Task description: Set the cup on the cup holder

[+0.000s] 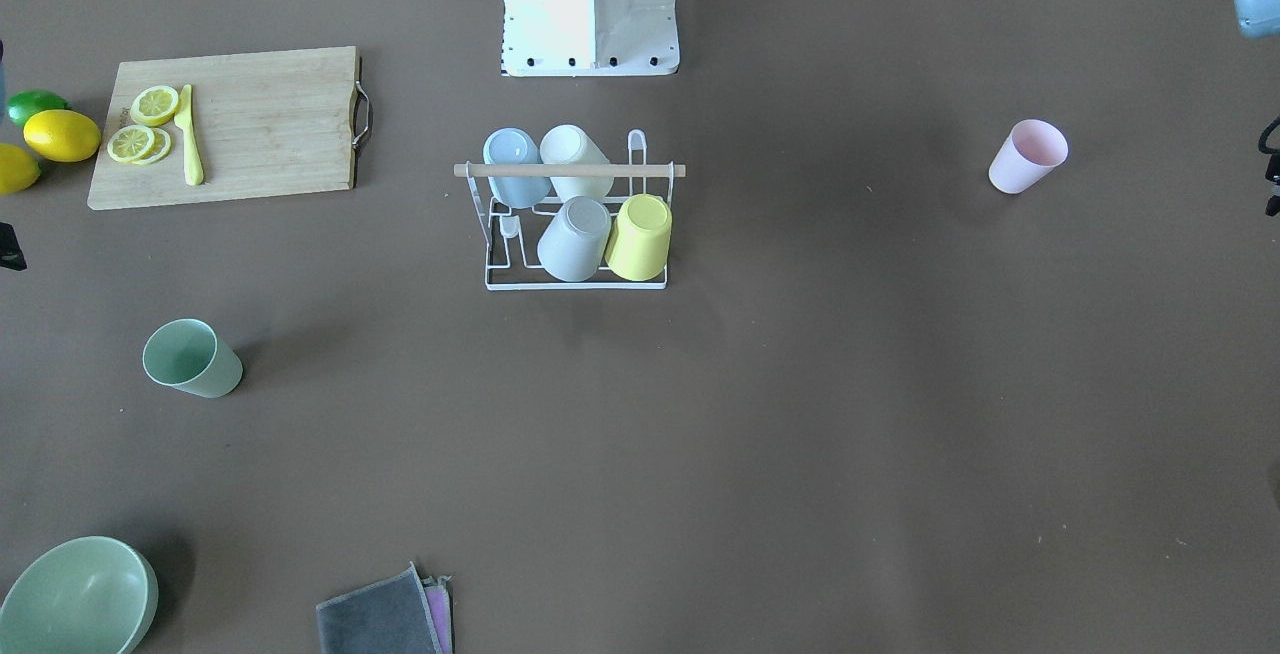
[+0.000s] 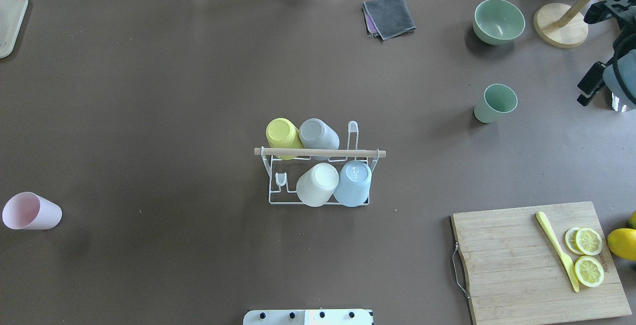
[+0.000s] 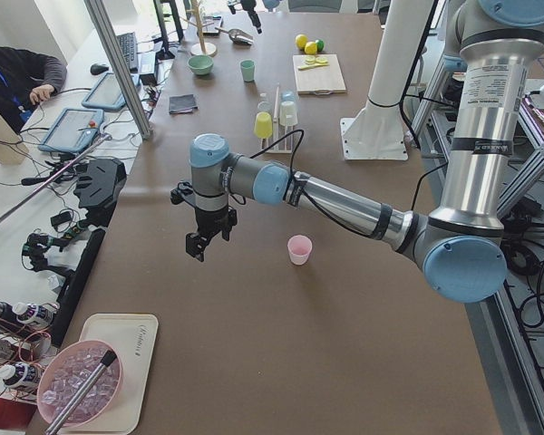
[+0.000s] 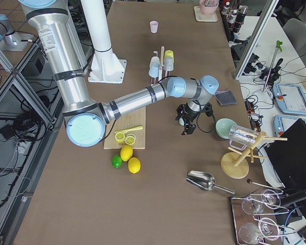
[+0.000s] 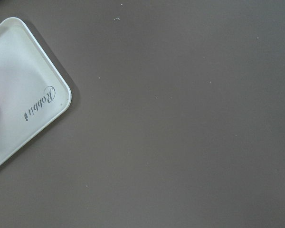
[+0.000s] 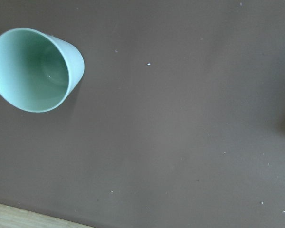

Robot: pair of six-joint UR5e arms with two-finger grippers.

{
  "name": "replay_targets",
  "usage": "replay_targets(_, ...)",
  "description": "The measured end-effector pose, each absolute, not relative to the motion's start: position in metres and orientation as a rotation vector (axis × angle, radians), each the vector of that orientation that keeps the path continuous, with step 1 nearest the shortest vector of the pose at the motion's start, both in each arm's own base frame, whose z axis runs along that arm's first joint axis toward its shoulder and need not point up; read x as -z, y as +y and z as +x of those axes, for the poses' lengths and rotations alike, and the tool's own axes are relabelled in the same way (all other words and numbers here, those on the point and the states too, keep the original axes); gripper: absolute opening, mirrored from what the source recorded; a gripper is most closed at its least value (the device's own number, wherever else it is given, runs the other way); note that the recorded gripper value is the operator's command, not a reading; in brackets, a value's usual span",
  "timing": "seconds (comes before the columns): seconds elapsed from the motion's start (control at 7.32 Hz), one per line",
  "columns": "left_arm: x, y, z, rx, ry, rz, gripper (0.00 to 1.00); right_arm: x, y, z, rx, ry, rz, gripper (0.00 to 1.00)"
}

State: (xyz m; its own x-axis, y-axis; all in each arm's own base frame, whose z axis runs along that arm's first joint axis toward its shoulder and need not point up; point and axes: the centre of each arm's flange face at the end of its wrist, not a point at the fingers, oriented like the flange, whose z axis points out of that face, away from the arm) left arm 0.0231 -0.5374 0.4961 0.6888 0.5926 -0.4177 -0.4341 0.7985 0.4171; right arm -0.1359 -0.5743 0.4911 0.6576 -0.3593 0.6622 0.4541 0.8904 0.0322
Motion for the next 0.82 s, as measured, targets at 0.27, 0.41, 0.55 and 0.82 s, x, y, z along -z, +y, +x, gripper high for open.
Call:
replay_targets(0.27,-0.477,-0.534,0.060,-0.664,0.517,0.226,0.98,-0.467,-0.586,-0.166,0.520,-0.681,-0.139,1.00)
replay_targets(0.41,-0.463,-0.534,0.081,-0.723,0.465,0.170,0.98,-0.457,-0.601,-0.181,0.535,-0.676,-0.143,1.00)
replay_targets(0.55,-0.449,-0.535,0.099,-0.784,0.405,0.108,0.98,-0.448,-0.624,-0.196,0.545,-0.676,-0.156,1.00)
replay_targets(0.82,-0.441,-0.523,0.145,-0.917,0.274,-0.036,0.98,-0.429,-0.658,-0.223,0.575,-0.659,-0.171,1.00)
